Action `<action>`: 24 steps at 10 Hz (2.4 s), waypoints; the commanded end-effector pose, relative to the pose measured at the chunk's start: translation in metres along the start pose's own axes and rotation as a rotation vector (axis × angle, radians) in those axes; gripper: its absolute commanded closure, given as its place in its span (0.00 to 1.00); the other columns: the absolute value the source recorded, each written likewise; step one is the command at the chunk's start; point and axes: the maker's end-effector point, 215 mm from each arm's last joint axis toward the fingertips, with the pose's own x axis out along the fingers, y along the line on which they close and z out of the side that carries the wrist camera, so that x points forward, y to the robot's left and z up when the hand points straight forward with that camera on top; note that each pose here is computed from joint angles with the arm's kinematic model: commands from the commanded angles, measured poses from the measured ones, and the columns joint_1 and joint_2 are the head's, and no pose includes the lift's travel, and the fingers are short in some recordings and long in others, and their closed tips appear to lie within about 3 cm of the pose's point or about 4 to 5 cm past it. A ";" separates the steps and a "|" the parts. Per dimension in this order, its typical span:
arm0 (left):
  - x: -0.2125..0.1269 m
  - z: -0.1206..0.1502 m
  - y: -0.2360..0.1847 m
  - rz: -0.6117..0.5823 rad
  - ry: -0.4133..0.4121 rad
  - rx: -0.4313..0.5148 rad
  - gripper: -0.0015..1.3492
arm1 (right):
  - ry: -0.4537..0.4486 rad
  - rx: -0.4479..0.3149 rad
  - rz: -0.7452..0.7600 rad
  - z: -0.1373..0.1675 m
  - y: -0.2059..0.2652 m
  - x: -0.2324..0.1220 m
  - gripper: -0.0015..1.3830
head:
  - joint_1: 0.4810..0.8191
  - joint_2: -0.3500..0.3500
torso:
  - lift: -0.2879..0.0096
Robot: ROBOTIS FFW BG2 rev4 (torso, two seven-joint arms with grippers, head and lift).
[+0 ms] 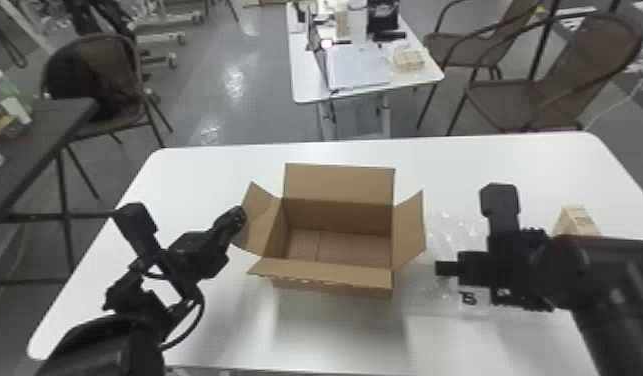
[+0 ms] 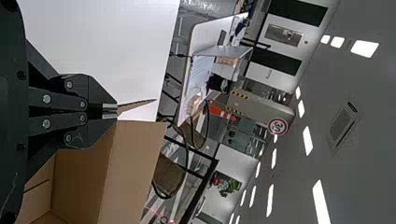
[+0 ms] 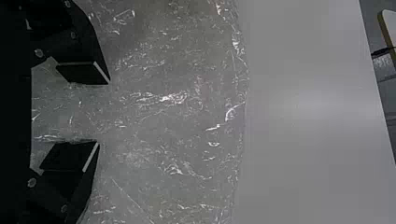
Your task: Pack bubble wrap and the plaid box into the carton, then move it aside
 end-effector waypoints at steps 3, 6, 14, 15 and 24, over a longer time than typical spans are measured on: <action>0.000 0.000 0.000 0.000 -0.002 -0.003 0.90 | -0.070 0.025 0.033 0.010 0.002 -0.011 0.69 | 0.63 0.75 | 0.63; -0.002 0.000 0.003 0.007 -0.006 -0.003 0.90 | -0.143 0.041 0.069 0.020 0.008 -0.029 0.78 | 0.63 0.74 | 0.63; -0.009 -0.004 0.009 0.024 -0.006 -0.011 0.90 | -0.563 0.027 0.172 0.125 0.036 -0.186 0.78 | 0.63 0.73 | 0.63; -0.007 -0.005 0.008 0.025 -0.005 -0.010 0.90 | -0.590 0.029 0.236 0.135 0.052 -0.194 0.78 | 0.63 0.73 | 0.63; 0.007 -0.010 0.000 0.041 -0.008 -0.006 0.90 | -0.662 -0.068 0.575 0.191 0.171 -0.217 0.78 | 0.51 0.86 | 0.63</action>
